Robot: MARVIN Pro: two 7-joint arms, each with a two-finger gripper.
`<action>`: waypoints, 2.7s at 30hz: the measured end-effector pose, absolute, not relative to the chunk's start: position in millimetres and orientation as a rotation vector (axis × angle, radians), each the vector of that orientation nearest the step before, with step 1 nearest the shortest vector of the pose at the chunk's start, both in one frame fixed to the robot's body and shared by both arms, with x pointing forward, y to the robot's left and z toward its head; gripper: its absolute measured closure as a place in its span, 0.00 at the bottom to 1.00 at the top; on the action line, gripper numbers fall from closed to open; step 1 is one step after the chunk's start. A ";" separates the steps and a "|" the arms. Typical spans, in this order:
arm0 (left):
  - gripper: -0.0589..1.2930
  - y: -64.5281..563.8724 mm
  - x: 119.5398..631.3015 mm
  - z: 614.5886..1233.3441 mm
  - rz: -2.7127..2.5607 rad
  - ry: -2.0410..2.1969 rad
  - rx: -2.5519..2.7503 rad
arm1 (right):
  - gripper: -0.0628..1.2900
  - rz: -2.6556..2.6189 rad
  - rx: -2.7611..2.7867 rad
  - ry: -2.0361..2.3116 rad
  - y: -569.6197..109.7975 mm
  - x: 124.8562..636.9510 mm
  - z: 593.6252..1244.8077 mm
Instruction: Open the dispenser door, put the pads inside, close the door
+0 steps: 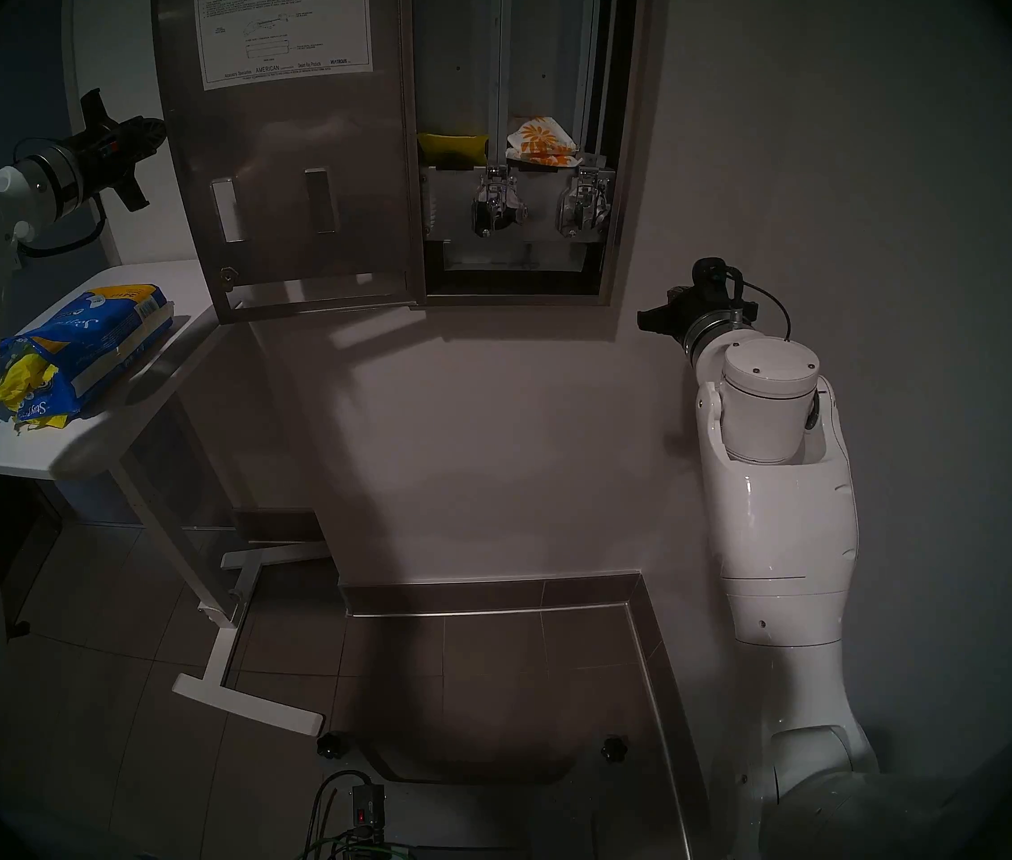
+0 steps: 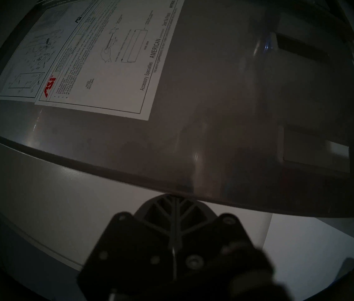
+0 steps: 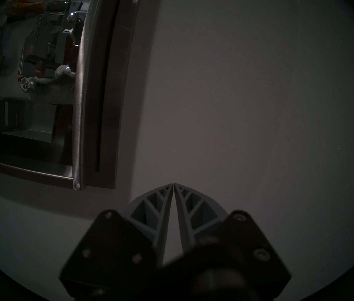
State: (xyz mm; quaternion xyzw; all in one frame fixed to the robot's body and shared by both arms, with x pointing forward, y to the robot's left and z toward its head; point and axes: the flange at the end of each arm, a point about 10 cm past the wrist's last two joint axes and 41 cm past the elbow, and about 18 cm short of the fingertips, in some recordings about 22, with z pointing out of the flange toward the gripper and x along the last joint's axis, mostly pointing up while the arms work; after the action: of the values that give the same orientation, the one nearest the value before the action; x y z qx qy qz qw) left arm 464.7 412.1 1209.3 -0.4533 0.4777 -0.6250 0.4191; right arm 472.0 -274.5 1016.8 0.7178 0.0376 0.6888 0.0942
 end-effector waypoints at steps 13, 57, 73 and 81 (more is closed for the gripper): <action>0.97 407.6 474.4 1210.8 -1.587 1.160 -1.208 | 0.84 2.039 2.133 0.112 -274.7 472.6 1015.4; 0.97 396.3 485.1 1220.4 -1.579 1.082 -1.364 | 0.84 2.017 2.155 0.110 -276.2 475.6 1007.9; 0.97 392.7 485.3 1224.6 -1.575 1.062 -1.415 | 0.84 2.012 2.160 0.110 -276.6 476.2 1006.1; 0.97 391.0 485.3 1226.8 -1.571 1.054 -1.438 | 0.84 2.010 2.161 0.110 -276.7 476.5 1005.4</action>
State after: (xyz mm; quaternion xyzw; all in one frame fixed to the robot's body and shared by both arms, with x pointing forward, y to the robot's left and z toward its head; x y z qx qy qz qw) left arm 485.3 391.0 1226.8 -0.5615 0.4113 -0.6133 0.3733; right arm 476.5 -276.7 1005.4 0.7285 0.0370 0.6775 0.0938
